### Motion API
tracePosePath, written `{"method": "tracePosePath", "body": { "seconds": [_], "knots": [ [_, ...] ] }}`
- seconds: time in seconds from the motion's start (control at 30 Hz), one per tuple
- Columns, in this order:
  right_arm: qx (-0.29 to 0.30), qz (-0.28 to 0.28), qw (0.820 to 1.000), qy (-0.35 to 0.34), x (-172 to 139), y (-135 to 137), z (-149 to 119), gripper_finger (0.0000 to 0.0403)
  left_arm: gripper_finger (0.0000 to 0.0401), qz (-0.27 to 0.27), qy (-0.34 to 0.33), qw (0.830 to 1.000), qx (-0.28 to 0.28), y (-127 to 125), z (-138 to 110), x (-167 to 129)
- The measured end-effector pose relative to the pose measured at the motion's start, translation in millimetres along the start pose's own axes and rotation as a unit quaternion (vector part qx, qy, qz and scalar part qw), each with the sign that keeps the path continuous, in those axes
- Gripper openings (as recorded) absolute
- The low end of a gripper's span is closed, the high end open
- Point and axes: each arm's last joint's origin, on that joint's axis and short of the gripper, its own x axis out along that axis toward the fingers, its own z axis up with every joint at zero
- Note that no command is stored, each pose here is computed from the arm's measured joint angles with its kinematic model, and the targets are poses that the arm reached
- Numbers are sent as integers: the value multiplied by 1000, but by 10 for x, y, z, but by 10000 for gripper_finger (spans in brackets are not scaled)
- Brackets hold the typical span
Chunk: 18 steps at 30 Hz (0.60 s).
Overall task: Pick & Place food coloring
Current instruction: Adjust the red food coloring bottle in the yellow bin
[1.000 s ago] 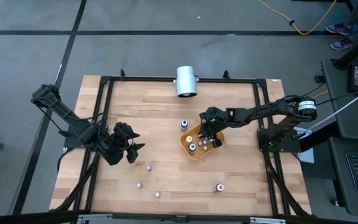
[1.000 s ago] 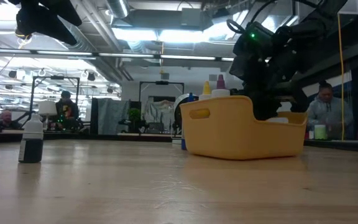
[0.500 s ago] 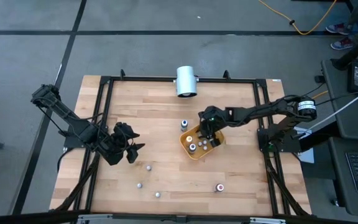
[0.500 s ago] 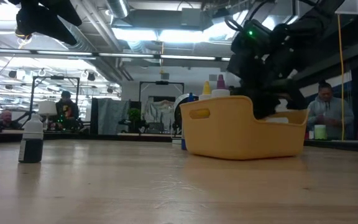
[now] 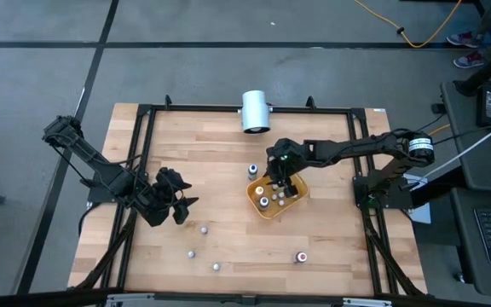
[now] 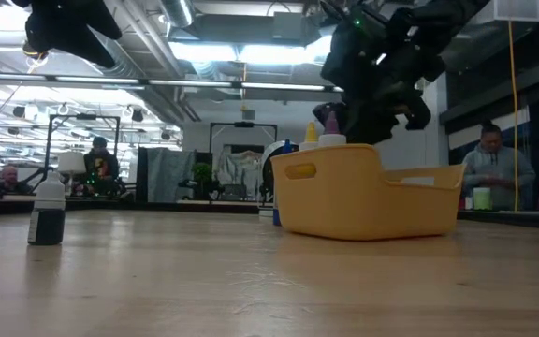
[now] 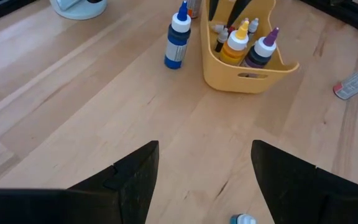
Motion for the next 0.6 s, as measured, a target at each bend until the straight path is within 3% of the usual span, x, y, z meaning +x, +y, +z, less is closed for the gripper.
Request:
{"method": "tracePosePath", "body": {
  "seconds": [0.17,0.27,0.43,0.6],
  "knots": [
    [12,6,1000,21,-114,34,-2,140,249,-1,3,1000,4,-1,-2,0],
    [37,-31,998,37,-232,38,12,135,249,-2,3,1000,7,-1,-2,0],
    [136,-92,985,54,-446,72,35,124,249,-2,3,1000,19,-1,-1,-1],
    [231,-91,967,52,-514,141,48,118,249,0,1,999,32,1,0,-1]
  ]
}}
